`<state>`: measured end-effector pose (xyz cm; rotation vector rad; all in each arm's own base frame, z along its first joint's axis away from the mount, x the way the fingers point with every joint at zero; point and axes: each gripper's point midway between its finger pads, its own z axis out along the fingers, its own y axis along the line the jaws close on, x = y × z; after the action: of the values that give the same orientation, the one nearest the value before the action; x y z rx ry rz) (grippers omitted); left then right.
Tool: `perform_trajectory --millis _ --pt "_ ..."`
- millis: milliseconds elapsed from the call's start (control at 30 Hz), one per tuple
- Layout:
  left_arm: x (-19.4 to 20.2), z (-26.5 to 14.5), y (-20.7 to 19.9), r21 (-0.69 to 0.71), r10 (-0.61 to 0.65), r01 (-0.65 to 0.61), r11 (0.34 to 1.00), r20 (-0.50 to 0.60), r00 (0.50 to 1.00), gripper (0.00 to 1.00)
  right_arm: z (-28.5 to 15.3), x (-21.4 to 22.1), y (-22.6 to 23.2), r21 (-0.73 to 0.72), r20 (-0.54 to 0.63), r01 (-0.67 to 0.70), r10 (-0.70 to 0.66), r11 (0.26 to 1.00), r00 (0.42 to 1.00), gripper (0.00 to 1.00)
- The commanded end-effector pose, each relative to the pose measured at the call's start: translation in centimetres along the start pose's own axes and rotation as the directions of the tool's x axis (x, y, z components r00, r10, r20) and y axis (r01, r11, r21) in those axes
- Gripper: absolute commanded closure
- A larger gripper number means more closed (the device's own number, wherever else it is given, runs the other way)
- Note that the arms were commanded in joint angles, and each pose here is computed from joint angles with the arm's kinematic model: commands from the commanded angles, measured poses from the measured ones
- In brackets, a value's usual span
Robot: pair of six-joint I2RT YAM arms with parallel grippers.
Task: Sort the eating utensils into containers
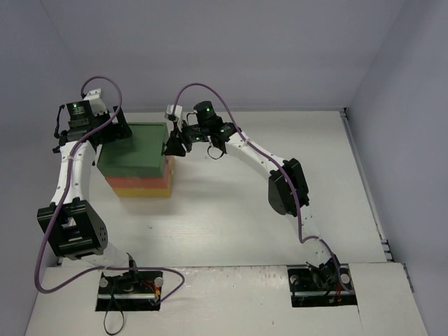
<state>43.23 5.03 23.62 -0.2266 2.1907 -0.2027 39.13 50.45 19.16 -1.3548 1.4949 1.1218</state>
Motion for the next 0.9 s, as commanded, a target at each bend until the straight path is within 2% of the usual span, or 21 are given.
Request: perform_trajectory --millis 0,133,300,433,500,533,567,600,667,767,867 --pt "-1.9 -2.0 -1.0 0.021 0.011 -0.012 1.0 0.045 0.999 0.13 -5.1 -9.3 -0.2 0.179 0.119 0.146 -0.169 0.973 0.978 0.56" --pt "-5.3 -5.0 -1.1 -0.016 0.03 -0.028 0.999 0.128 0.991 0.13 -10.8 -11.9 -1.0 0.331 0.13 0.118 -0.169 0.936 0.977 0.47" --pt "-9.4 -11.9 -2.0 -0.075 0.078 -0.06 0.995 0.278 0.957 0.13 -21.4 -14.5 -1.2 0.568 0.179 0.009 -0.134 0.823 0.975 0.38" --pt "-10.0 -18.0 -3.3 -0.092 0.128 -0.1 0.991 0.382 0.915 0.13 -31.2 -15.2 0.5 0.776 0.228 -0.092 -0.143 0.624 0.963 0.31" --pt "-9.5 -21.8 -4.1 -0.1 0.151 -0.118 0.988 0.444 0.883 0.13 -35.3 -15.6 2.7 0.843 0.249 -0.124 -0.176 0.523 0.952 0.29" --pt "-8.7 -22.3 -4.1 -0.107 0.156 -0.12 0.987 0.443 0.883 0.13 -36.6 -13.7 2.7 0.878 0.24 -0.148 -0.15 0.455 0.959 0.27" --pt "-8.0 -24.6 -4.5 -0.114 0.166 -0.127 0.985 0.477 0.863 0.13 -38.8 -14.5 4.7 0.894 0.265 -0.169 -0.185 0.416 0.946 0.25" --pt "-6.8 -24.9 -4.3 -0.124 0.167 -0.122 0.985 0.474 0.865 0.13 -41.1 -14.1 5.5 0.919 0.283 -0.208 -0.192 0.335 0.94 0.21" --pt "-5.0 -27.0 -4.4 -0.143 0.171 -0.115 0.983 0.49 0.855 0.11 -44.1 -12.9 8.2 0.934 0.307 -0.25 -0.215 0.257 0.927 0.17" --pt "-1.9 -28.0 -4.8 -0.141 0.188 -0.137 0.98 0.465 0.865 0.11 -48.7 -10.9 11.7 0.942 0.335 -0.318 -0.249 0.105 0.909 0.08" --pt "0.3 -28.5 -4.7 -0.158 0.209 -0.152 0.976 0.454 0.866 0.11 -52.4 -9.4 14.7 0.927 0.358 -0.375 -0.283 -0.007 0.89 0.0"
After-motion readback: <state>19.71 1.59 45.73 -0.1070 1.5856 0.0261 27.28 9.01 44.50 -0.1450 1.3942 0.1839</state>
